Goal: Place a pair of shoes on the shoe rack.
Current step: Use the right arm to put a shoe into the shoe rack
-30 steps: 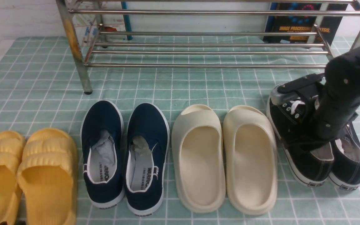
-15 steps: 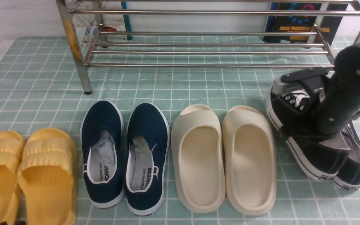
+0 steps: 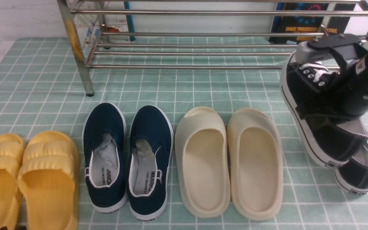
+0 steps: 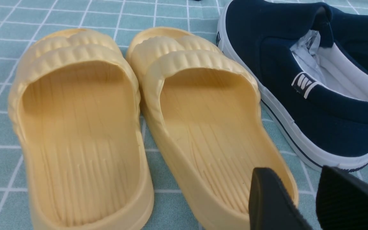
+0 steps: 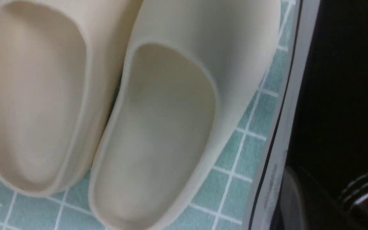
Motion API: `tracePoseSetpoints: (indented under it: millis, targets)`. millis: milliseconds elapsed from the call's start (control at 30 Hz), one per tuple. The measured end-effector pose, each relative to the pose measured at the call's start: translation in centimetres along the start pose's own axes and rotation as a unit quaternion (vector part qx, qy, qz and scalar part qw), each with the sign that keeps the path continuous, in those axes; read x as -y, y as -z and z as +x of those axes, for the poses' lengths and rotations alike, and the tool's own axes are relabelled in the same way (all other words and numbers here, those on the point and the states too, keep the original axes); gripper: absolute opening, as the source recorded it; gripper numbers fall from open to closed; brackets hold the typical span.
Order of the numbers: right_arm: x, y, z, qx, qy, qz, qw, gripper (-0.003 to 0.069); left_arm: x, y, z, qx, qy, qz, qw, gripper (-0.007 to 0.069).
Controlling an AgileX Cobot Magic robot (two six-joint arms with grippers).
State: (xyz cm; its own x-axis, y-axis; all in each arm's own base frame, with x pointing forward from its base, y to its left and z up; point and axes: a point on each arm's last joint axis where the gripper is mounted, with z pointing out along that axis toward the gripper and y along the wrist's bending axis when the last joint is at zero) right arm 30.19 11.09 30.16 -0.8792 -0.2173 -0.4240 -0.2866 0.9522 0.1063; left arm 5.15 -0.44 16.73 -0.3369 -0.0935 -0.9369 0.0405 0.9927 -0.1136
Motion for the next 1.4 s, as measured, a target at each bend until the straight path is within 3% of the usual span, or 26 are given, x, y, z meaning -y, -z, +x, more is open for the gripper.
tracePoseSetpoints:
  millis: [233, 533, 833, 1100, 1233, 1333, 1400]
  targets:
    - [0.4, -1.7, -5.3, 0.037, 0.028, 0.033, 0.998, 0.0015, 0.0, 0.0, 0.0, 0.0, 0.0, 0.0, 1.0, 0.0239]
    - [1.0, -8.1, -12.0, 0.056, 0.052, 0.069, 0.995, 0.0015, 0.0, 0.0, 0.0, 0.0, 0.0, 0.0, 1.0, 0.0239]
    - [2.2, -10.3, -15.6, 0.09, 0.044, 0.088, 0.991, 0.0017, 0.0, 0.0, 0.0, 0.0, 0.0, 0.0, 1.0, 0.0239]
    - [3.6, -12.0, -16.3, 0.099, -0.015, 0.081, 0.992, 0.0029, 0.0, 0.0, 0.0, 0.0, 0.0, 0.0, 1.0, 0.0239]
    - [3.7, -11.8, -16.7, 0.117, -0.021, 0.08, 0.99, 0.0074, 0.0, 0.0, 0.0, 0.0, 0.0, 0.0, 1.0, 0.0239]
    - [3.8, -11.4, -16.9, 0.126, -0.025, 0.078, 0.989, 0.0193, 0.0, 0.0, 0.0, 0.0, 0.0, 0.0, 1.0, 0.0239]
    - [3.6, -10.7, -16.9, 0.122, -0.032, 0.072, 0.989, 0.0315, 0.0, 0.0, 0.0, 0.0, 0.0, 0.0, 1.0, 0.0239]
